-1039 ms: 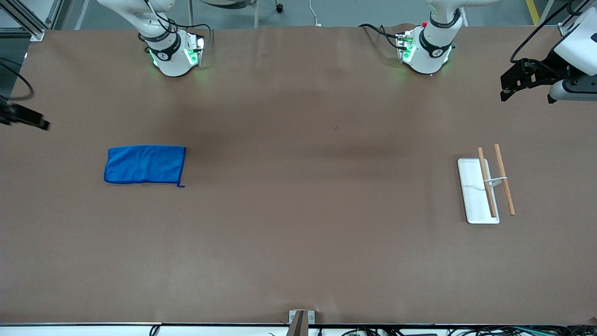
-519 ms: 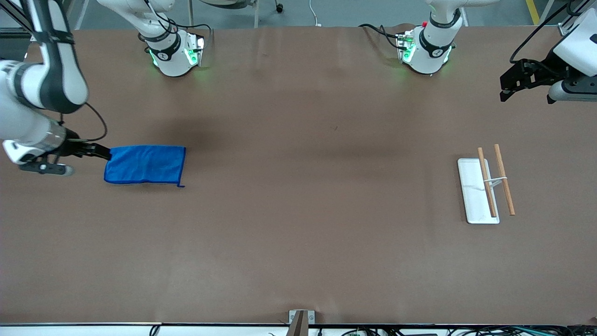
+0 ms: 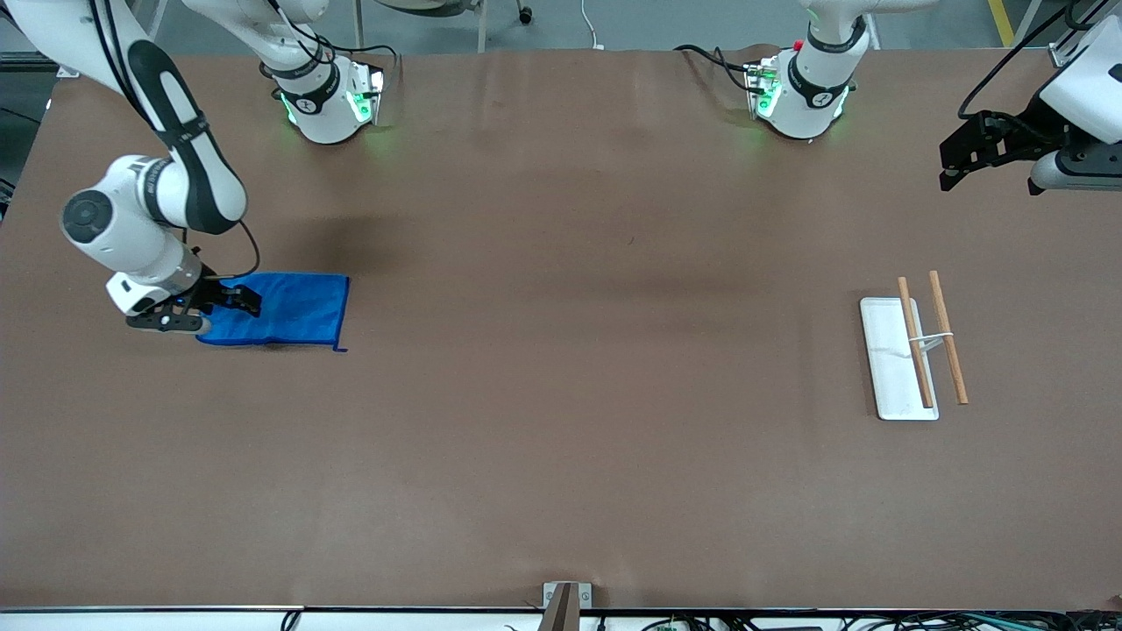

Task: Right arm passes towel to left arm to hang
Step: 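Lower the right gripper onto the blue towel's edge and close it, then lift the blue towel off the table with the right gripper, then carry the towel toward center while the left gripper reaches toward it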

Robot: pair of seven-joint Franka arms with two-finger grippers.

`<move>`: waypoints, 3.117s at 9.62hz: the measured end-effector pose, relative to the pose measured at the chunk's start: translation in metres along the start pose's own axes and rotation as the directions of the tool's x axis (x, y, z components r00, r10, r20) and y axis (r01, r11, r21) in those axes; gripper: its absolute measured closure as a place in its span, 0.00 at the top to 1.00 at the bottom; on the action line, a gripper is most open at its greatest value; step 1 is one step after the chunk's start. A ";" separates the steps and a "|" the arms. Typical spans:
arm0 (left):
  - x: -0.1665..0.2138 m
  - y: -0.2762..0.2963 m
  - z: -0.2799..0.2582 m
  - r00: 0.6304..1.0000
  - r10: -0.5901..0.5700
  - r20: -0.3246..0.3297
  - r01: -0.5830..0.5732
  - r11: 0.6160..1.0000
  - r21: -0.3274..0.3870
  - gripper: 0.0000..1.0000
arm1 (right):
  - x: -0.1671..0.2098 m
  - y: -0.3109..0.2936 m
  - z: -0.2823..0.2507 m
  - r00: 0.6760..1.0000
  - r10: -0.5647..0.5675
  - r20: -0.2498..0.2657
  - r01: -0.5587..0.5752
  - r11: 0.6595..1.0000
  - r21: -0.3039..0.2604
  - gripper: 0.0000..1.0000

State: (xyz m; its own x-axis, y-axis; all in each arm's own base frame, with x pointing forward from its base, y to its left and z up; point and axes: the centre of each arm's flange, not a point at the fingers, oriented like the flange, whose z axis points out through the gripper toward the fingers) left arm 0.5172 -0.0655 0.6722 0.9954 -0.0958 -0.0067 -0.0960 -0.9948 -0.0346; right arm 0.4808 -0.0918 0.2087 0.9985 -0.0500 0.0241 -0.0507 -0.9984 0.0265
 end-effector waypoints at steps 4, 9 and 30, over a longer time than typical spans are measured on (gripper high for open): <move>0.000 0.001 0.000 1.000 0.002 0.000 -0.002 1.000 0.000 1.00 | -0.011 -0.002 0.034 0.999 -0.035 -0.010 0.035 0.999 -0.005 0.96; 0.000 0.001 0.000 1.000 0.002 0.000 -0.002 1.000 0.000 1.00 | -0.010 0.000 0.034 0.999 -0.035 -0.014 0.035 0.999 -0.007 0.28; 0.111 0.127 0.314 0.980 0.100 0.171 0.163 0.087 -0.983 0.99 | 0.040 -0.441 -0.290 0.960 0.079 0.270 -0.277 0.434 0.857 0.04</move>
State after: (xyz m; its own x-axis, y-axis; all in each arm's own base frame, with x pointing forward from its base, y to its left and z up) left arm 0.6144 -0.1910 0.3528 0.9655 -0.1871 -0.1809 0.1568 -0.1369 0.9781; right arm 0.5367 0.3550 0.4876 0.9602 -0.1341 -0.2449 -0.2792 -0.4431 -0.8519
